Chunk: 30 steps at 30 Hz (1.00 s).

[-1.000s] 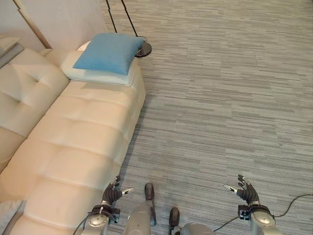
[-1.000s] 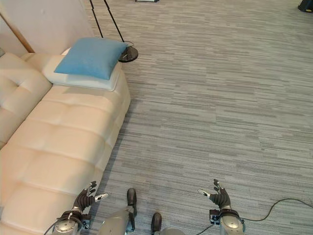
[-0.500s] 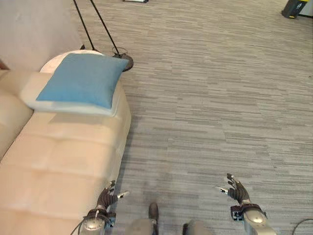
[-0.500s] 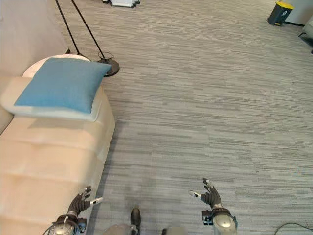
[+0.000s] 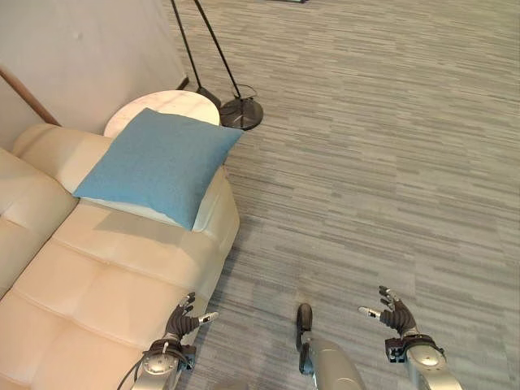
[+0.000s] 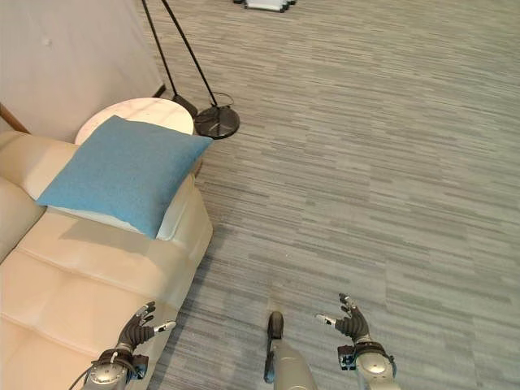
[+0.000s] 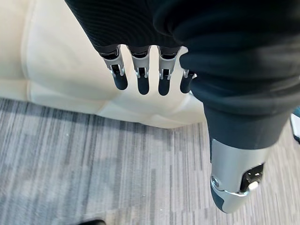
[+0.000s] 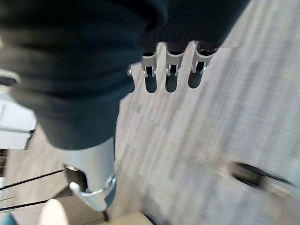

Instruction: Pick up all the scattered cushions and arrange them neatly on the sofa.

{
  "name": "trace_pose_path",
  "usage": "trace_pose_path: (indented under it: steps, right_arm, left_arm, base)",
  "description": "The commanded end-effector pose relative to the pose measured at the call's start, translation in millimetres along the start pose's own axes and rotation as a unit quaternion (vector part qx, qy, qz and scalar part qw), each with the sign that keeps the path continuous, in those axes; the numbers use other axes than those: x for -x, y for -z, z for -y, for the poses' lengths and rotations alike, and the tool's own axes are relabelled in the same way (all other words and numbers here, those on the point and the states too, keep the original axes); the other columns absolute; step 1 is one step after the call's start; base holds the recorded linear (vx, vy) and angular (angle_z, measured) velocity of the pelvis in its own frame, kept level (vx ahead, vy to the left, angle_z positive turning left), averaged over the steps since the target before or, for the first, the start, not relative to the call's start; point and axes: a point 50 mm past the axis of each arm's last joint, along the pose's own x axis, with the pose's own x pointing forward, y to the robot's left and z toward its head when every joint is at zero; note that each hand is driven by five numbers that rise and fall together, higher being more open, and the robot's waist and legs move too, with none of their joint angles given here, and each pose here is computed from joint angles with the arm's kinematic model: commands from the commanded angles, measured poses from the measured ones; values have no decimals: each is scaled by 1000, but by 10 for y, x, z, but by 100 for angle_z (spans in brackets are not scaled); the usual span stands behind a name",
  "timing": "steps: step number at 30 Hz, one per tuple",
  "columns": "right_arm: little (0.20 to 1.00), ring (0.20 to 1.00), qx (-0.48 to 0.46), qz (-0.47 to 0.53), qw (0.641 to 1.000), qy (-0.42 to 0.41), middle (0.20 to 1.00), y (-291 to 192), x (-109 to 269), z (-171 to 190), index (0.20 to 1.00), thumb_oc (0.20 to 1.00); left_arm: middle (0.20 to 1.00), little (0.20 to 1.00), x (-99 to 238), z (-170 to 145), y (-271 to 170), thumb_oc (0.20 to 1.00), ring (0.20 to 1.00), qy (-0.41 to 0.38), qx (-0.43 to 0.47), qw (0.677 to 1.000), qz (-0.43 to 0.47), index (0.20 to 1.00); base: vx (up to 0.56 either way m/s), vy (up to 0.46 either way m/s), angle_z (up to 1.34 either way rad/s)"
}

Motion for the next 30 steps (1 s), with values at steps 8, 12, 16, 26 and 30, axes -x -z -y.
trace_pose_path:
  steps: [8, 12, 16, 26, 30]
  right_arm:
    - [1000, 1000, 10, 26, 998, 50, 1000, -89, 7, 240, 1000, 1000]
    - [1000, 1000, 20, 7, 999, 39, 1000, 12, 41, 181, 1000, 1000]
    - [1000, 1000, 22, -8, 999, 23, 1000, 101, 86, 114, 1000, 1000]
    - [1000, 1000, 21, 18, 999, -19, 1000, -36, 24, -125, 1000, 1000]
    - [1000, 1000, 25, 15, 1000, -1, 1000, -37, 3, -13, 1000, 1000]
  left_arm:
    - [1000, 1000, -49, -171, -133, 1000, 1000, -34, 0, 999, 27, 1000]
    - [1000, 1000, 6, -212, -6, 1000, 1000, -45, 7, 999, 6, 1000]
    - [1000, 1000, 56, -251, 126, 1000, 1000, -49, 7, 999, -19, 1000]
    - [1000, 1000, 30, -387, 90, 1000, 1000, -77, 19, 997, -15, 1000]
    - [1000, 1000, -25, -284, 82, 1000, 1000, -59, 15, 998, -18, 1000]
  base:
    - [412, -11, 28]
    - [486, 106, 25]
    - [412, 159, 13]
    - [313, 108, 63]
    - [323, -95, 133]
